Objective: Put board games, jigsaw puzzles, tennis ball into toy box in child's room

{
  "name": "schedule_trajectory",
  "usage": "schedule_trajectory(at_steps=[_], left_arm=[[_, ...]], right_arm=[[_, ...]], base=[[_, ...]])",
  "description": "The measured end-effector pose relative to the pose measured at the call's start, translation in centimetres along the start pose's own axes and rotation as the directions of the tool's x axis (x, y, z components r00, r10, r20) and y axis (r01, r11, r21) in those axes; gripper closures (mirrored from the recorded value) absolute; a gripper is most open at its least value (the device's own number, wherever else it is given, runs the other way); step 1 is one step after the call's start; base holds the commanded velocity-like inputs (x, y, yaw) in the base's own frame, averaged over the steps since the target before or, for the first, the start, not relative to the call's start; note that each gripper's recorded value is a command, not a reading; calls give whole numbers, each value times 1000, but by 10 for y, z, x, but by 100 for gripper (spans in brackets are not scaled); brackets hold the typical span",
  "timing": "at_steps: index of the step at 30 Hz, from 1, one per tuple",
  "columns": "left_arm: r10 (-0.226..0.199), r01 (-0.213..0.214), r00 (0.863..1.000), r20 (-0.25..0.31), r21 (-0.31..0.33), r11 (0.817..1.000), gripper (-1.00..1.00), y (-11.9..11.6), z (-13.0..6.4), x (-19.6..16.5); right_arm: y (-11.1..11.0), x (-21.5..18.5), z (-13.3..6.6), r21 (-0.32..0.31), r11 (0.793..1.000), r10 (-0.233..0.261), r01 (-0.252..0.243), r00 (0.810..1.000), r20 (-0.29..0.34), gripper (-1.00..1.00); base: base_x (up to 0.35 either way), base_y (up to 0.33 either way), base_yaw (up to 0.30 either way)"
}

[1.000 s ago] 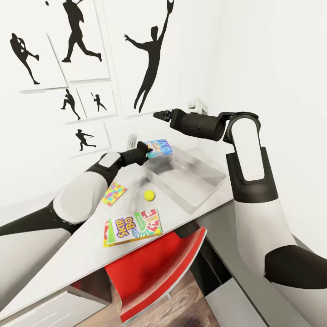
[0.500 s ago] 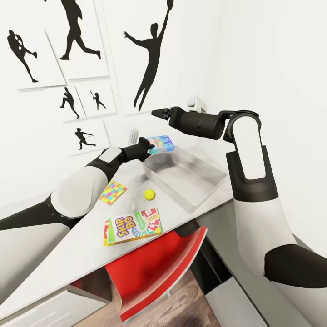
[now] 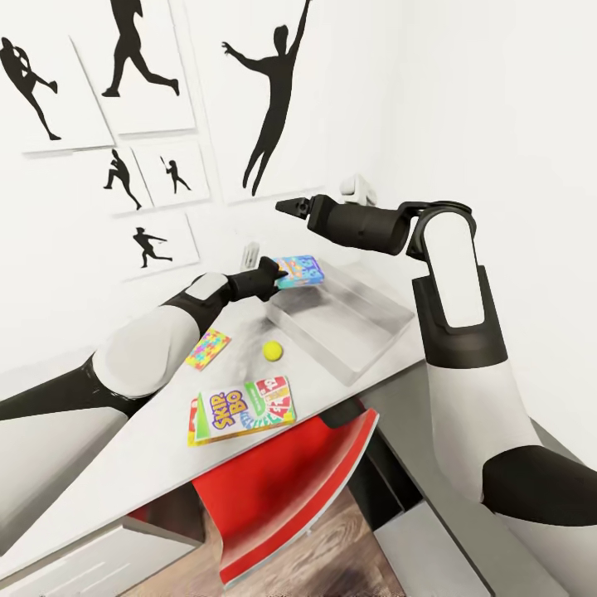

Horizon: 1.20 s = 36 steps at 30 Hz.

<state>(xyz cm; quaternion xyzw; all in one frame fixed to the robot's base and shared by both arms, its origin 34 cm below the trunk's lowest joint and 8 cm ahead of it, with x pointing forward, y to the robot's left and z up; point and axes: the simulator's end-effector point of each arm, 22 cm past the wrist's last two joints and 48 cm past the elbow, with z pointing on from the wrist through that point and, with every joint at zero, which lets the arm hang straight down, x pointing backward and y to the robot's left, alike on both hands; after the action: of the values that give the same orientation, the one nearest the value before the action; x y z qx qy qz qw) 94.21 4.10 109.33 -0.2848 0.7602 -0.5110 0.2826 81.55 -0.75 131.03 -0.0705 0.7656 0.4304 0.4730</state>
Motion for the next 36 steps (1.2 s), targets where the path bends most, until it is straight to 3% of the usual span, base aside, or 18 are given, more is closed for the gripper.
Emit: schedule_trajectory(at_steps=[36], left_arm=[[-35,35,999,-19,-22,999,100,37,18,3]], right_arm=[[-20,33,26,-5,999,35,-35,998,-57,-100]], base=[[0,0,0]])
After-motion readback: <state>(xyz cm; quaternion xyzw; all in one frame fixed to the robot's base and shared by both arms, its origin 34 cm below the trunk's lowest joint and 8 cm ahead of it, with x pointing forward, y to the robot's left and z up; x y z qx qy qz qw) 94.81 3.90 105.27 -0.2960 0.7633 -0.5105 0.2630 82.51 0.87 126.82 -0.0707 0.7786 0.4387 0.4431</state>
